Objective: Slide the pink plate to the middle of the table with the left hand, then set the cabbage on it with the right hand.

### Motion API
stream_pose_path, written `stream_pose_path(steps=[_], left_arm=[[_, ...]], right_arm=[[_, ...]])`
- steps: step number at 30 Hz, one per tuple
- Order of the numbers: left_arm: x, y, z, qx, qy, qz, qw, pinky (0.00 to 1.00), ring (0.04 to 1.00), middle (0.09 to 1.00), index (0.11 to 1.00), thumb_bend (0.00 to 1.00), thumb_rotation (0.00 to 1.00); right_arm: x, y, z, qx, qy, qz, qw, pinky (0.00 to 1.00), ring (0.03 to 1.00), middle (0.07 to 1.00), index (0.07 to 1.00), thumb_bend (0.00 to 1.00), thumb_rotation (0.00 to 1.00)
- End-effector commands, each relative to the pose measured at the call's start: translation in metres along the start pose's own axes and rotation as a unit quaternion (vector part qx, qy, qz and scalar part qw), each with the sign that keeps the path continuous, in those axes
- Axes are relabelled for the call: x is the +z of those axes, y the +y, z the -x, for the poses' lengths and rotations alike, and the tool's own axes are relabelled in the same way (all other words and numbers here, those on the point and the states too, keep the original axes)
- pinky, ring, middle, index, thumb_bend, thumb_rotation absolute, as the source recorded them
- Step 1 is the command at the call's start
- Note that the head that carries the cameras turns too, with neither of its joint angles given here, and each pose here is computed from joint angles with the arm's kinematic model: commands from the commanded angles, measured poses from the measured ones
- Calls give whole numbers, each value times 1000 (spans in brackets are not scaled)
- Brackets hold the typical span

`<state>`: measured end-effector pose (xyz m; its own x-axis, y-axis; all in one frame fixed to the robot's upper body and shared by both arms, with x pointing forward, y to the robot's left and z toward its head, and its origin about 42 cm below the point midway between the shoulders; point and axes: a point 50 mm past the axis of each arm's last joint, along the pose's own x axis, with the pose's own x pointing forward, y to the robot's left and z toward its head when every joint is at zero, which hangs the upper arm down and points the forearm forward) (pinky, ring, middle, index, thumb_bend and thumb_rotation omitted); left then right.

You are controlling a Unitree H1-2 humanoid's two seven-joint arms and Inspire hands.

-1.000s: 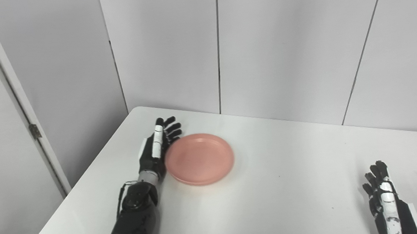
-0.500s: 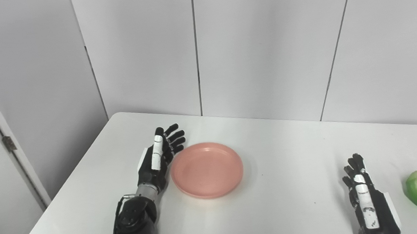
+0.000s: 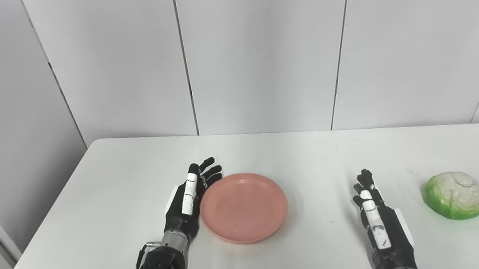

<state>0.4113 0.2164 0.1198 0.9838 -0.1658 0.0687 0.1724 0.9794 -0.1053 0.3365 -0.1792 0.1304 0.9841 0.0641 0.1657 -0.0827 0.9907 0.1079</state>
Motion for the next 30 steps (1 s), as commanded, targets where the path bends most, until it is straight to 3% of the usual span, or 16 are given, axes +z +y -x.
stream_pose_path(steps=[1, 18, 23, 30], left_arm=[[15, -16, -9, -22, -25, 7, 999, 889, 851, 840, 839, 845, 1000], [4, -77, 2, -65, -17, 42, 997, 919, 874, 858, 856, 846, 1000], [2, -86, 1, -71, -13, 48, 996, 926, 882, 862, 861, 861, 1000], [0, -96, 4, -72, -4, 49, 996, 961, 911, 885, 887, 864, 1000]], right_arm=[[13, 9, -8, 3, -26, -4, 1000, 1000, 1000, 1000, 1000, 623, 878], [32, 18, -15, -3, -32, 5, 999, 1000, 1000, 1000, 1000, 646, 891], [39, 14, -18, -3, -41, 15, 999, 1000, 1000, 1000, 1000, 639, 889], [70, -7, -23, 8, -58, 70, 996, 1000, 1000, 1000, 1000, 631, 881]])
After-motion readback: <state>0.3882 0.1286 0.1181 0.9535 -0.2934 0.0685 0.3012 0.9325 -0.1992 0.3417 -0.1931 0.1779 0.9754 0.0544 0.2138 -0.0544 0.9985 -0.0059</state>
